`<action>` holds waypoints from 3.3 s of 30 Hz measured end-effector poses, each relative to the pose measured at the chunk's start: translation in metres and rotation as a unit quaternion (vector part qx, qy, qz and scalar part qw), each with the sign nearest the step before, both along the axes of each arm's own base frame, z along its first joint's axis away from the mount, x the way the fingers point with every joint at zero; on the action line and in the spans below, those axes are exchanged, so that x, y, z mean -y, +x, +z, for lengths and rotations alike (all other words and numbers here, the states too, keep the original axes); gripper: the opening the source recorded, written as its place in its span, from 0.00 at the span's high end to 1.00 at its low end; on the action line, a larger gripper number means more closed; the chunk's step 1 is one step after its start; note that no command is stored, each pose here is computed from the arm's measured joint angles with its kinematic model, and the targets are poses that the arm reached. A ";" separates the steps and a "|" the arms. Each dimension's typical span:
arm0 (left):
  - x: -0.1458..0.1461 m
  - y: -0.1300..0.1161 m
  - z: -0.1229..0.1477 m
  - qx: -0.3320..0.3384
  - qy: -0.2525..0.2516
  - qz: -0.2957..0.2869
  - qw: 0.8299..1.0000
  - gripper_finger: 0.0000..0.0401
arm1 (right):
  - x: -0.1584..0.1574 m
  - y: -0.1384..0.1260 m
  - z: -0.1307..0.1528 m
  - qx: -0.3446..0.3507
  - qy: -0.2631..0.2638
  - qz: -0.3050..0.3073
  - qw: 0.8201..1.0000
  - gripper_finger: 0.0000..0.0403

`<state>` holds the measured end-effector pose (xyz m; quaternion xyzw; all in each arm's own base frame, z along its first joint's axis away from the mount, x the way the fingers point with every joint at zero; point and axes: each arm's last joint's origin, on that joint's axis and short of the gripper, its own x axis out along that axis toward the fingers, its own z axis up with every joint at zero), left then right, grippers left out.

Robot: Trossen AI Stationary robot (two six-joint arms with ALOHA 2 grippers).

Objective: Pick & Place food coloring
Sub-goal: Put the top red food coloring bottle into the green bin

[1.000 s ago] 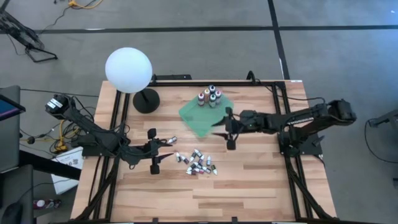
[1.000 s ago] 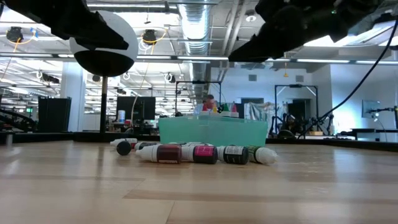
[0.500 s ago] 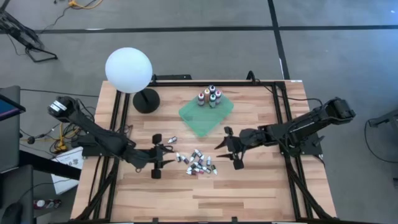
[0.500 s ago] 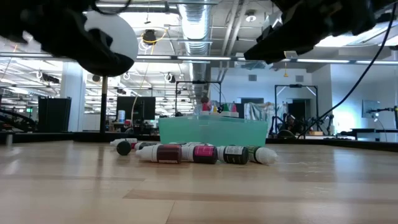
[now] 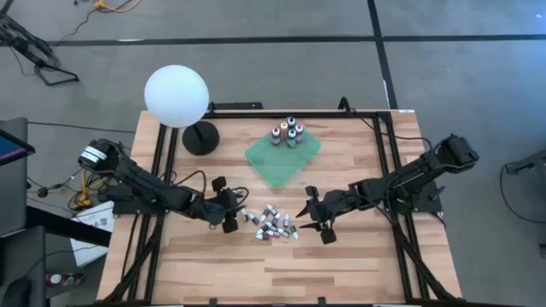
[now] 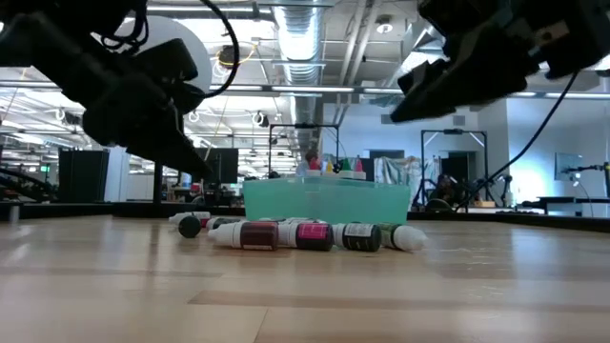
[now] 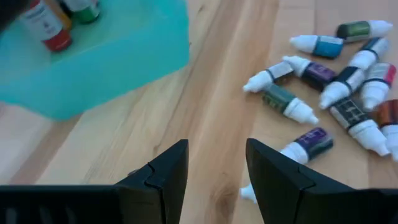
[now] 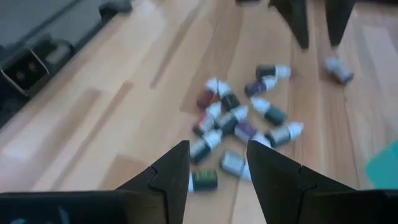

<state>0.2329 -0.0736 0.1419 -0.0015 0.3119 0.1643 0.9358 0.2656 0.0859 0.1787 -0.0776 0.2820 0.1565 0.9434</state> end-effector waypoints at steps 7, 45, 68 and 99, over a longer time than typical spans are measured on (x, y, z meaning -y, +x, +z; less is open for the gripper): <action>-0.013 -0.008 -0.009 -0.041 0.007 0.078 0.996 0.61 | 0.000 0.001 0.000 0.001 0.001 0.001 1.000 0.62; -0.039 -0.019 -0.043 -0.029 -0.016 0.086 0.996 0.61 | 0.000 0.001 0.000 0.004 0.002 0.001 1.000 0.62; -0.038 -0.014 -0.055 -0.051 -0.022 0.056 0.997 0.75 | 0.000 0.001 0.000 0.003 0.005 -0.001 1.000 0.62; -0.021 0.025 0.000 -0.287 -0.060 -0.037 0.955 0.82 | 0.000 0.000 -0.002 -0.008 0.002 -0.001 1.000 0.62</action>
